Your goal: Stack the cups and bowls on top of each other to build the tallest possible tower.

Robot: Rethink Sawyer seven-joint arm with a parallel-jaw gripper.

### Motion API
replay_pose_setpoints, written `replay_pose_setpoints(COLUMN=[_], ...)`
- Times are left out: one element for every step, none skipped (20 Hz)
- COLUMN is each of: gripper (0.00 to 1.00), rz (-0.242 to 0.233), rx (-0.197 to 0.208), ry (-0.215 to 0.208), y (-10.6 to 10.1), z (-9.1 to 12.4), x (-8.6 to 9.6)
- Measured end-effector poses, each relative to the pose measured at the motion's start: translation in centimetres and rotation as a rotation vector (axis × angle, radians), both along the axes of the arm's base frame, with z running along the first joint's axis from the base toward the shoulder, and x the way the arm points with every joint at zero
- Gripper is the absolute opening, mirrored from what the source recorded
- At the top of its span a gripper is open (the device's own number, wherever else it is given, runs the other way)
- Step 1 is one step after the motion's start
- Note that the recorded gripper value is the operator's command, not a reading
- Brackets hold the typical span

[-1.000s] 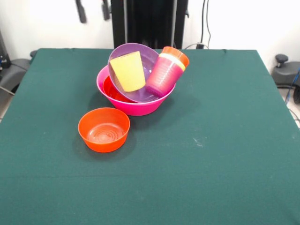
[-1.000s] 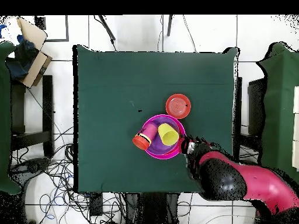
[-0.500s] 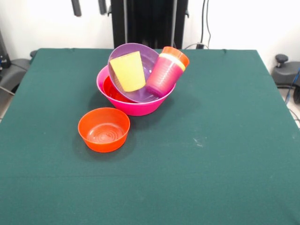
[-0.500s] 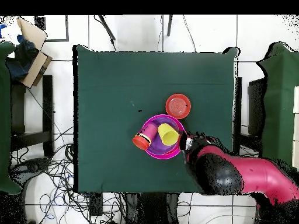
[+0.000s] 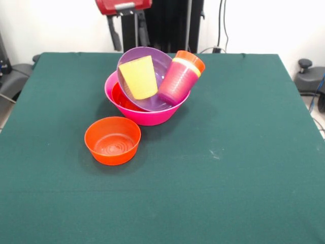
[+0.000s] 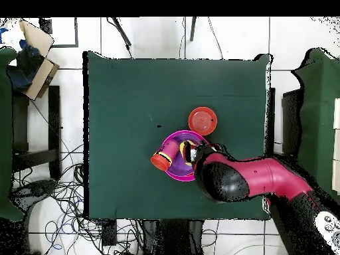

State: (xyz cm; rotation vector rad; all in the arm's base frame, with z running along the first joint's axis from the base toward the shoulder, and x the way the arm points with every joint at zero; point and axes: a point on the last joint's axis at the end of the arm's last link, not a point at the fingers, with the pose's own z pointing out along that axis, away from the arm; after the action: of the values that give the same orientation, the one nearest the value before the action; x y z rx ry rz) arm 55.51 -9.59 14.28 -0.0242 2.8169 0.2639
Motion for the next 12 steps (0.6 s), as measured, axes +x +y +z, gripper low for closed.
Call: replay_pose_setpoints(gripper=[1.00,1.00,1.00,1.00,1.00,1.00,1.00,1.00,1.00,1.00,1.00,1.00], rz=[0.006,0.011,0.013,0.013,0.014,0.013,0.011,0.009,0.003,0.000,-0.002,-0.007], rx=[0.005,0.014,0.017,0.019,0.020,0.021,0.022,0.022,0.022,0.021,0.020,0.015], ry=[0.000,-0.003,-0.006,-0.009,-0.011,-0.016,-0.021,-0.027,-0.036,-0.041,-0.043,-0.051], y=[0.4,0.8,1.1,1.2,1.3,1.3,1.3,1.3,1.1,1.0,0.9,0.6], z=[-0.2,-0.4,-0.5,-0.5,-0.5,-0.5,-0.5,-0.4,-0.3,-0.2,-0.1,0.2], x=[0.2,0.7,1.0,1.2,1.5,1.8,2.2,2.6,3.3,3.6,3.9,4.6])
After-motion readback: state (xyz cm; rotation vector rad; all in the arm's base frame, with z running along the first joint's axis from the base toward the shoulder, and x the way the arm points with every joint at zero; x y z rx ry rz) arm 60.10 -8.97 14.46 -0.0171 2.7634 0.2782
